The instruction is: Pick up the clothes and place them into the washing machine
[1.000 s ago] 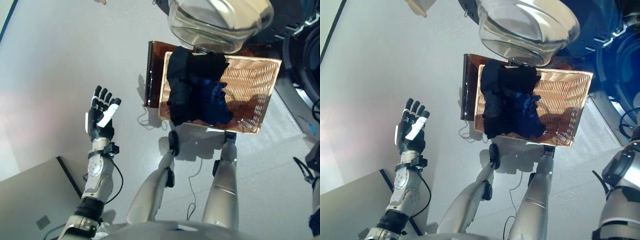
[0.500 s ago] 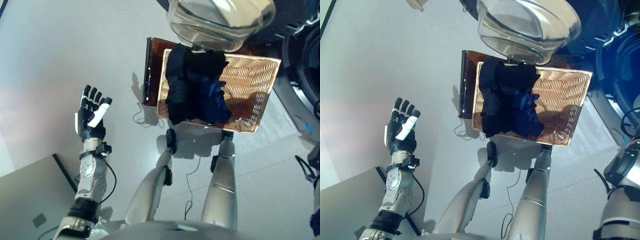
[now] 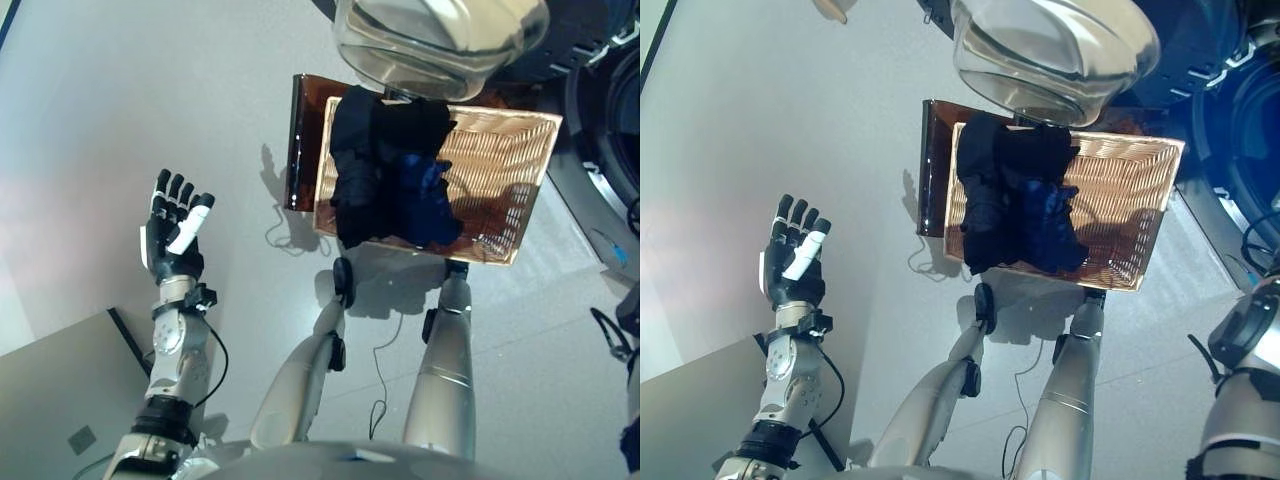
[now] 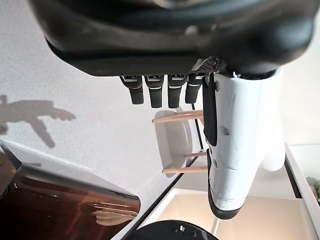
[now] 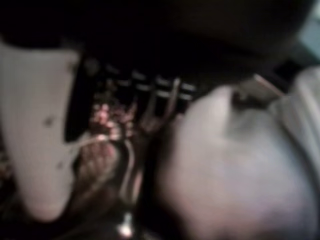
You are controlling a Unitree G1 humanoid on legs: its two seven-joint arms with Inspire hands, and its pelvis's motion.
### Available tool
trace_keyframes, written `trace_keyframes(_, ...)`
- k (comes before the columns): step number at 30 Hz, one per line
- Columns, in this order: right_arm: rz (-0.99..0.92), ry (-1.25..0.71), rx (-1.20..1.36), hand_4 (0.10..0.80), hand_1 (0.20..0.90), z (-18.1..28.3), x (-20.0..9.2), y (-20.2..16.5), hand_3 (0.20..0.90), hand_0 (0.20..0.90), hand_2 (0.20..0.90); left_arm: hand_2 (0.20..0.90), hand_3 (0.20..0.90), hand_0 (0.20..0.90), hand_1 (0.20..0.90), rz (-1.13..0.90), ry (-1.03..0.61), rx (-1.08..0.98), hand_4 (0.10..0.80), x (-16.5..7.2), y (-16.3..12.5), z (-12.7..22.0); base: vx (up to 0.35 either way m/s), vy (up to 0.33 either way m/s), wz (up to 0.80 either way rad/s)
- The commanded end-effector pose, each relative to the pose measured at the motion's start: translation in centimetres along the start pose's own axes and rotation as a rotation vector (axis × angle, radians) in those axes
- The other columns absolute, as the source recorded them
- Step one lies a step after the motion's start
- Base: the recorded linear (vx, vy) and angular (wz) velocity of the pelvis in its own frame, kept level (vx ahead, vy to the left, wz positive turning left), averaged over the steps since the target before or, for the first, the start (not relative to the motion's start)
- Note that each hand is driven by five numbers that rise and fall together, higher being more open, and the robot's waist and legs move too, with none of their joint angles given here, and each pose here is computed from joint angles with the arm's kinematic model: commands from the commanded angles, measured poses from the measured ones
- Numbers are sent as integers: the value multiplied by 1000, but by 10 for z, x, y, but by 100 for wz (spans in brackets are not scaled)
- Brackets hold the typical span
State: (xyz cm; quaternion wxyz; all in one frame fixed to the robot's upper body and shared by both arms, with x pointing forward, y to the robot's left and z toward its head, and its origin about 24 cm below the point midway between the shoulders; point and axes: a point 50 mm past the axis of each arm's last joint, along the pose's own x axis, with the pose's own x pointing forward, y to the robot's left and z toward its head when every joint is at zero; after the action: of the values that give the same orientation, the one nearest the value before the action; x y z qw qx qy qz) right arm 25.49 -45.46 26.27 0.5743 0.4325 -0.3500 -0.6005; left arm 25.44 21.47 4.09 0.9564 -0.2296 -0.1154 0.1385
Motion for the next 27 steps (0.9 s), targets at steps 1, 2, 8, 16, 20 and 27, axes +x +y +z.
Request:
trace_keyframes(1,223,-303,-66,800,900,58,5,32,900,900,900,900,900,900,900,63,-144,12,800,-11,22,25,0,0,0)
trace_keyframes(2,227,-290,-85,800,900,52,4,30,900,900,900,900,900,900,900,61,-141,11,800,-11,22,25,0,0,0)
trace_keyframes(8,331,-161,-504,800,900,-7,1,-5,900,900,900,900,900,900,900,44,-136,19,800,-8,19,22,-18,-14,0)
trace_keyframes(16,541,-7,-965,800,900,-76,-25,-64,900,900,900,900,900,900,900,44,-123,37,800,-9,24,21,-15,5,4)
trace_keyframes(20,595,22,-1058,800,900,-89,-34,-82,900,900,900,900,900,900,900,49,-138,59,800,-8,28,25,-20,19,6)
trace_keyframes(27,729,45,-1171,800,900,-108,-57,-111,900,900,900,900,900,900,900,80,-166,78,800,-7,34,30,-11,-7,3)
